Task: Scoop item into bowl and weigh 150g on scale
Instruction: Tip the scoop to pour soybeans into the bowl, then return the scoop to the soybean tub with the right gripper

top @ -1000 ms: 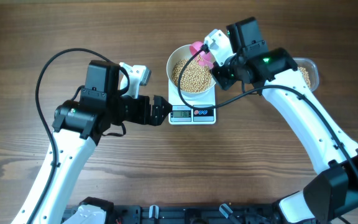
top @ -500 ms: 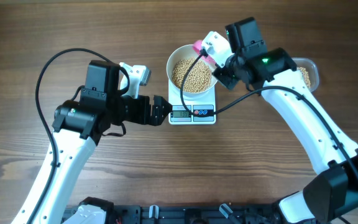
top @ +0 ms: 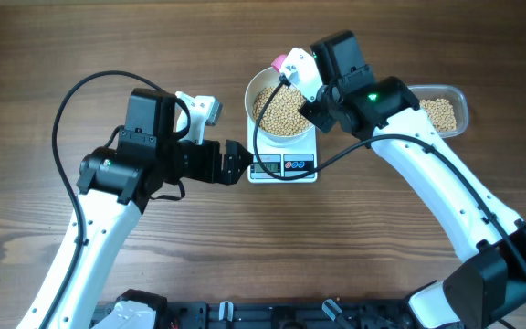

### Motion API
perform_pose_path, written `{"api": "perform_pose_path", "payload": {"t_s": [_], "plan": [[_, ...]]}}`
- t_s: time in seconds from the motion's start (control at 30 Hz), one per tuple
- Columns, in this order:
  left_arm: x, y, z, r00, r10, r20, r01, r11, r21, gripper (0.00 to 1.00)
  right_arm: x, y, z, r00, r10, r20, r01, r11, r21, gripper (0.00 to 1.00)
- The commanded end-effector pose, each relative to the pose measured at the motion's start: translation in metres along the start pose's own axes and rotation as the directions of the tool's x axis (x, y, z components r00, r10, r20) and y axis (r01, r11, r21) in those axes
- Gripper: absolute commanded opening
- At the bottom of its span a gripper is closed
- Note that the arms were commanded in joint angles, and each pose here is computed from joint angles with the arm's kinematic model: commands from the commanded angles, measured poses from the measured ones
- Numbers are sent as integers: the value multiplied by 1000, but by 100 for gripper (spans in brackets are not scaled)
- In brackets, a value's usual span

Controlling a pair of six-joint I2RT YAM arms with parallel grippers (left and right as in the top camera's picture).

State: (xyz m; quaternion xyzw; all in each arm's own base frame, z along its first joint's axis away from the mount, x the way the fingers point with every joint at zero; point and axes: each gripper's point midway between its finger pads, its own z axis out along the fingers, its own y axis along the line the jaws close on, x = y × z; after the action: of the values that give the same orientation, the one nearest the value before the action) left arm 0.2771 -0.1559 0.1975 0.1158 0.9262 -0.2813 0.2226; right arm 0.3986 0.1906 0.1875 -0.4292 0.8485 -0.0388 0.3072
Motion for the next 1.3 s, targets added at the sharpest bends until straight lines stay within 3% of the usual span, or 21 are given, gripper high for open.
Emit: {"api": "perform_pose_path", "payload": {"t_s": [0.0,0.13,0.23,0.4,0.53,0.7,0.87,1.27], "plan": [[-8,-1,-5,1000,7,24,-7,1000,-3,100,-21,-3,-16,988,133,81,-131,991,-31,4],[-8,-1,-5,1000,8,24,-7,1000,-3,100,-28,-16,-36,942,291,164,-258,945,-199,4],[-8,-1,-5,1000,8,24,-7,1000,-3,100,-9,-44,-57,883,428,190,-356,877,-322,4],[-8,-1,-5,1000,7,24,-7,1000,-3,100,83,-91,-71,766,643,8,-622,744,-244,4],[-8,-1,-5,1000,7,24,-7,1000,-3,100,146,-100,-82,703,700,-124,-711,684,-166,4],[-8,-1,-5,1000,7,24,-7,1000,-3,100,191,-123,-88,652,739,-173,-749,663,9,4],[-8,-1,-5,1000,7,24,-7,1000,-3,100,236,-137,-88,626,734,-264,-694,679,240,4],[-8,-1,-5,1000,8,24,-7,1000,-3,100,248,-127,-52,620,739,-264,-712,671,208,4]]}}
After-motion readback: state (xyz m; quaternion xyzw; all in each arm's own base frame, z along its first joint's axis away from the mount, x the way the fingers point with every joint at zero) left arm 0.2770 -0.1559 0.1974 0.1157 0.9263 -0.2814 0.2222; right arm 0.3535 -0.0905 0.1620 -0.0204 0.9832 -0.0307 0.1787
